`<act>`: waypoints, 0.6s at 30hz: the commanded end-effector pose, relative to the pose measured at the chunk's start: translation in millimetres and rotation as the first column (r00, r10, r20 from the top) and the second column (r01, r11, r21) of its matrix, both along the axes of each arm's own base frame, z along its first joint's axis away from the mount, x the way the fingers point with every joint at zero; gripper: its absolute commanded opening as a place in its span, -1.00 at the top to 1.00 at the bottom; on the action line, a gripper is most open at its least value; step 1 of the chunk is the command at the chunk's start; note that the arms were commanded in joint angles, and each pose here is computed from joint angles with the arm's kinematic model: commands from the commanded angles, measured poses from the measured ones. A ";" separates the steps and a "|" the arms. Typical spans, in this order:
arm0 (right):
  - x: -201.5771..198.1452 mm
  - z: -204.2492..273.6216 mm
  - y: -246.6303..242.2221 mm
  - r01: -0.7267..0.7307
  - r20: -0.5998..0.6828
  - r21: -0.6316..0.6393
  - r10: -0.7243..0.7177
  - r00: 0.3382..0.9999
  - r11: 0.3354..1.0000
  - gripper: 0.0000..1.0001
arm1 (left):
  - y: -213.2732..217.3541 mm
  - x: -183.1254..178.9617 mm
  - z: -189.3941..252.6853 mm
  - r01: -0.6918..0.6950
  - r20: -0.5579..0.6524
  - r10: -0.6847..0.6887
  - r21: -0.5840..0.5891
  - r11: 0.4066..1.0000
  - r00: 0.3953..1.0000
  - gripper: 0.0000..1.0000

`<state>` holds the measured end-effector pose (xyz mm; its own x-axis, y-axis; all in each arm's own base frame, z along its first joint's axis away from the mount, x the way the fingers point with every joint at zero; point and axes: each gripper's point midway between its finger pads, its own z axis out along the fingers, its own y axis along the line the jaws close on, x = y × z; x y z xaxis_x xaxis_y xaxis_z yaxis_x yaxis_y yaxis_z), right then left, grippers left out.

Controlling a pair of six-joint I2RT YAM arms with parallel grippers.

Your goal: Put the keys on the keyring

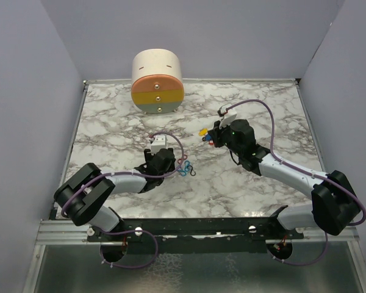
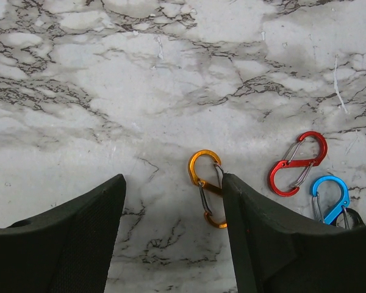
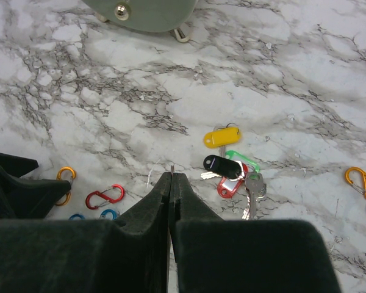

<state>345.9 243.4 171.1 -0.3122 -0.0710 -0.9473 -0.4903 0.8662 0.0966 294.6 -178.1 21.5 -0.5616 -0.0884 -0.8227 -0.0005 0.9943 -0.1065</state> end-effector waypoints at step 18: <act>-5.0 6.4 2.7 -0.022 0.019 0.008 0.022 1.000 1.000 0.99 | -14.0 -27.1 -9.7 0.079 -0.074 -0.075 0.062 0.995 0.994 -0.39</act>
